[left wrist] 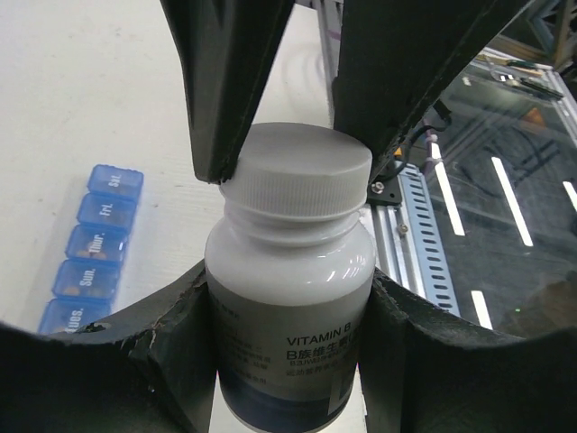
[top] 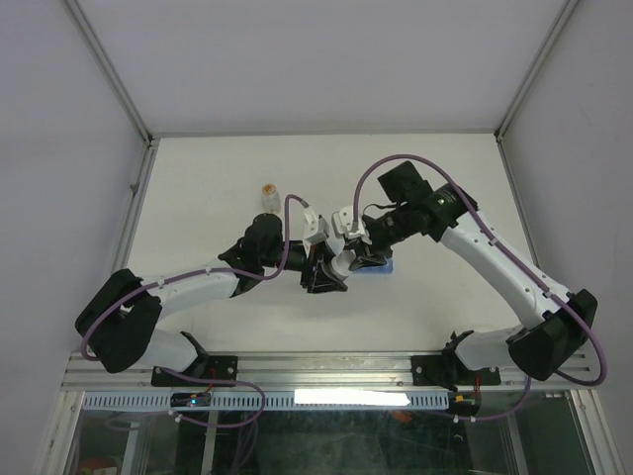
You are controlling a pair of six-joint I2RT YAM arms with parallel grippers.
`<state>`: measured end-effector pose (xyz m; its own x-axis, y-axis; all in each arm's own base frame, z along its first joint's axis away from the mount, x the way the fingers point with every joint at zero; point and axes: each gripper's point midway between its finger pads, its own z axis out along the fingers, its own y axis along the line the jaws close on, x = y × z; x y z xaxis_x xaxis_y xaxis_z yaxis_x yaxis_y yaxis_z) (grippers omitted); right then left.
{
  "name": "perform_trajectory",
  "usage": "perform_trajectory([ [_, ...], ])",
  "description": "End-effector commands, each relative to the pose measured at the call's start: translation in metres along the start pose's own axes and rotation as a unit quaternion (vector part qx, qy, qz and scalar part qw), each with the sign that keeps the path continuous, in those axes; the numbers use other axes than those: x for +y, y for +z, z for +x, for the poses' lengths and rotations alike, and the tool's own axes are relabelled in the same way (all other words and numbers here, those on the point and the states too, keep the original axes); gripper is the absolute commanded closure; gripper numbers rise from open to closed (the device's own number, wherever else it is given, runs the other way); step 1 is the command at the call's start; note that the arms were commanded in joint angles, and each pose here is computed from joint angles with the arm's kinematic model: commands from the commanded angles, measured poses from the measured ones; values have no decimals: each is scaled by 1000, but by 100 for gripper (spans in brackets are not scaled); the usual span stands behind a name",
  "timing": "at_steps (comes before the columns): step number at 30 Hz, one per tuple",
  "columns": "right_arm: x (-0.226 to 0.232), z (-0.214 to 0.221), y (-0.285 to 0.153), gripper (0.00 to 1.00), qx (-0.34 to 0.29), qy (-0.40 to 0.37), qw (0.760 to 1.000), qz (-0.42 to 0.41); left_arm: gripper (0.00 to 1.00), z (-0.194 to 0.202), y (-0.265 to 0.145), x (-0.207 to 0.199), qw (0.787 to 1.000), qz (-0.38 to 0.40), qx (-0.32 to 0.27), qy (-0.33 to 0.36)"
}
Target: Sort the pills into containers
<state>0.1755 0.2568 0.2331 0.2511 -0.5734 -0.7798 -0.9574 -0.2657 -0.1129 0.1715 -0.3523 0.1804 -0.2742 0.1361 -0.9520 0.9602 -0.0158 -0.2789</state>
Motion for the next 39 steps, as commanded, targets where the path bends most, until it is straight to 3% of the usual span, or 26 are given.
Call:
perform_trajectory([
  [1,18,-5,0,100,-8,-66,996,-52,100,-56,0,-7,997,34,-57,31],
  [18,14,7,26,97,-13,103,991,-78,100,-69,-17,-19,985,14,-114,127],
  [25,-15,14,29,98,29,261,965,2,100,-71,-20,18,981,-95,-124,113],
  [32,-13,20,32,93,52,294,954,13,100,-61,-17,38,980,-128,-111,107],
  [39,-17,1,24,63,26,294,955,18,100,-57,-19,32,981,-119,-108,110],
])
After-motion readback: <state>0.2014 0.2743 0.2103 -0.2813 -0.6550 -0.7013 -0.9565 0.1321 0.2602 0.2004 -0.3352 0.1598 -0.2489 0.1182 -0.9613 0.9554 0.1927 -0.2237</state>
